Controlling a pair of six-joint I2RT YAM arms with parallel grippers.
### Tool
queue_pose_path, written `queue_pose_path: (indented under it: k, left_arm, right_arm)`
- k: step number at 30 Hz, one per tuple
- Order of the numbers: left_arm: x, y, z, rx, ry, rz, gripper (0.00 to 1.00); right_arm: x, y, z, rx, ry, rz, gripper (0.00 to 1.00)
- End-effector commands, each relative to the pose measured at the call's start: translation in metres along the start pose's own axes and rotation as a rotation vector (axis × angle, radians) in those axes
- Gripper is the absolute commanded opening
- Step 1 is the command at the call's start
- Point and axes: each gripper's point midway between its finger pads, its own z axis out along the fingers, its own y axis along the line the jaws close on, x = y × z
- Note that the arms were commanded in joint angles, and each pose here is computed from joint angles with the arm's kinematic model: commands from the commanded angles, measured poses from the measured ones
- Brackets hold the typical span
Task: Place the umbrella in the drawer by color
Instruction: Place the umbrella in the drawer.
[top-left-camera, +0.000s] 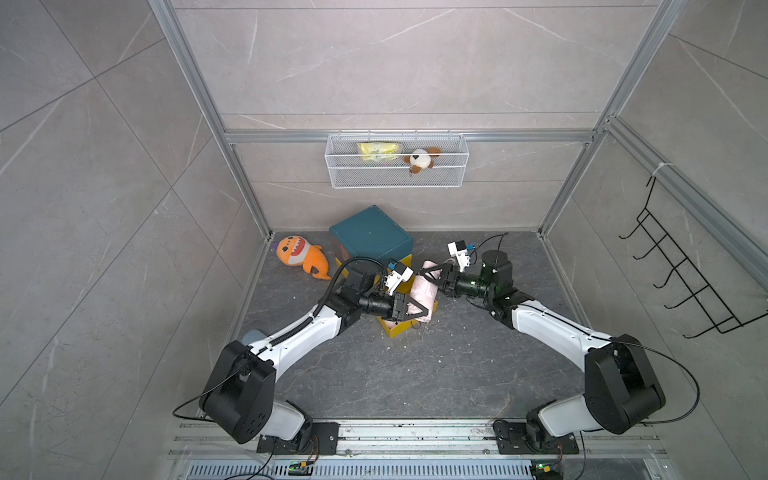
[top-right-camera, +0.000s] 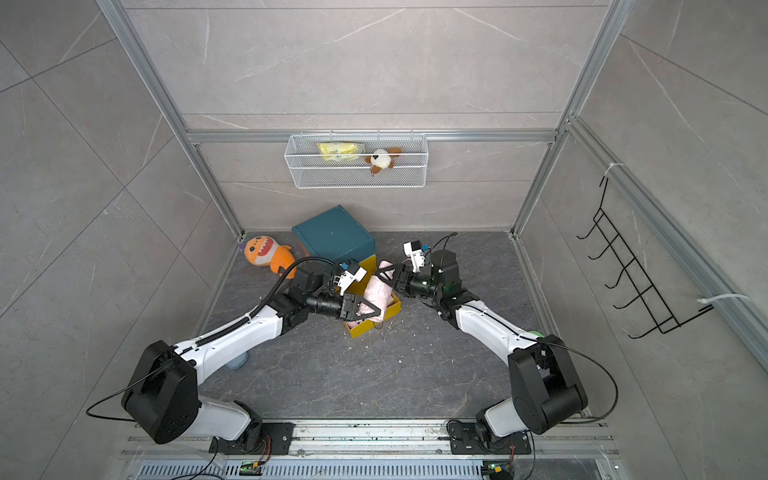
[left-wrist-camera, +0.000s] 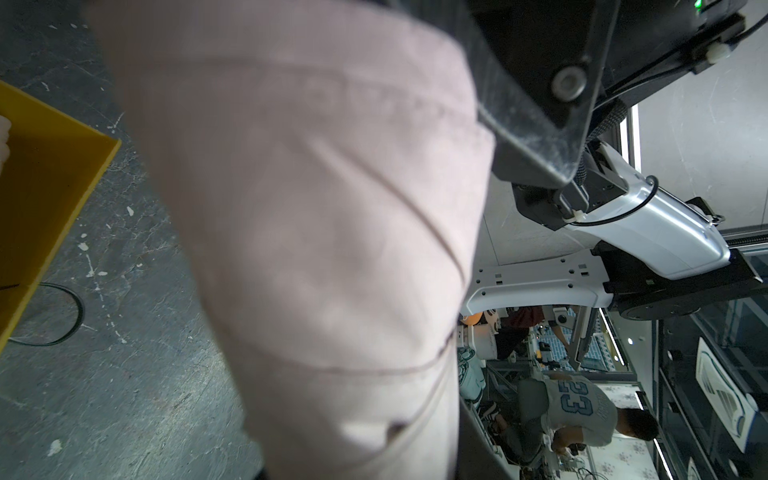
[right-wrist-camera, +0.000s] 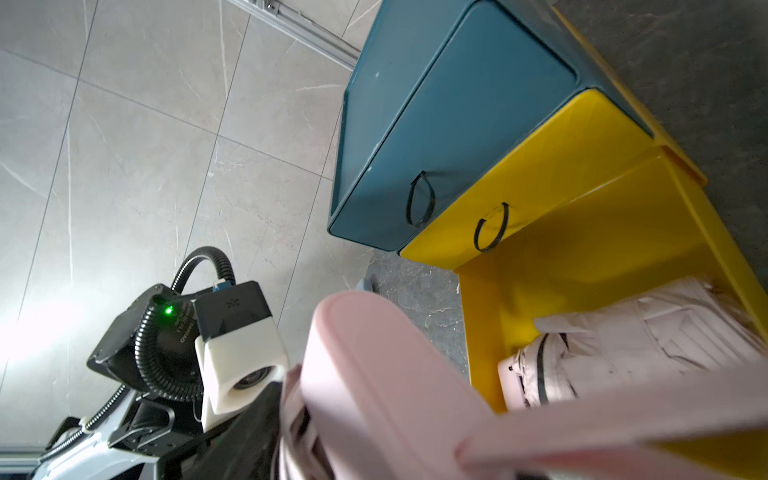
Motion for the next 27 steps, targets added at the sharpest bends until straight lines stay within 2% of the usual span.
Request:
queue_pose_path:
  k: [1,6,15,21,27]
  left_arm:
    - [-0.021,-0.048,-0.007,0.127,-0.034,0.164,0.32]
    - [-0.022,-0.051,-0.008,0.128,-0.041,0.163,0.47]
    - [-0.025,-0.046,-0.012,0.068,-0.07,0.151,0.73]
    - [-0.032,-0.025,-0.038,-0.097,-0.167,0.105,0.8]
    - [-0.034,-0.001,-0.083,-0.399,-0.318,0.101,0.83]
  right_arm:
    - [0.006,0.005,0.001,-0.059,0.026,0.011,0.55]
    - [0.01,0.003,-0.001,-0.059,0.029,0.01,0.42]
    - [0.002,0.003,-0.004,-0.04,-0.02,0.002,0.37]
    - [-0.014,0.0,-0.013,0.047,-0.097,-0.023,0.35]
    - [-0.036,-0.016,-0.014,0.153,-0.203,-0.01,0.34]
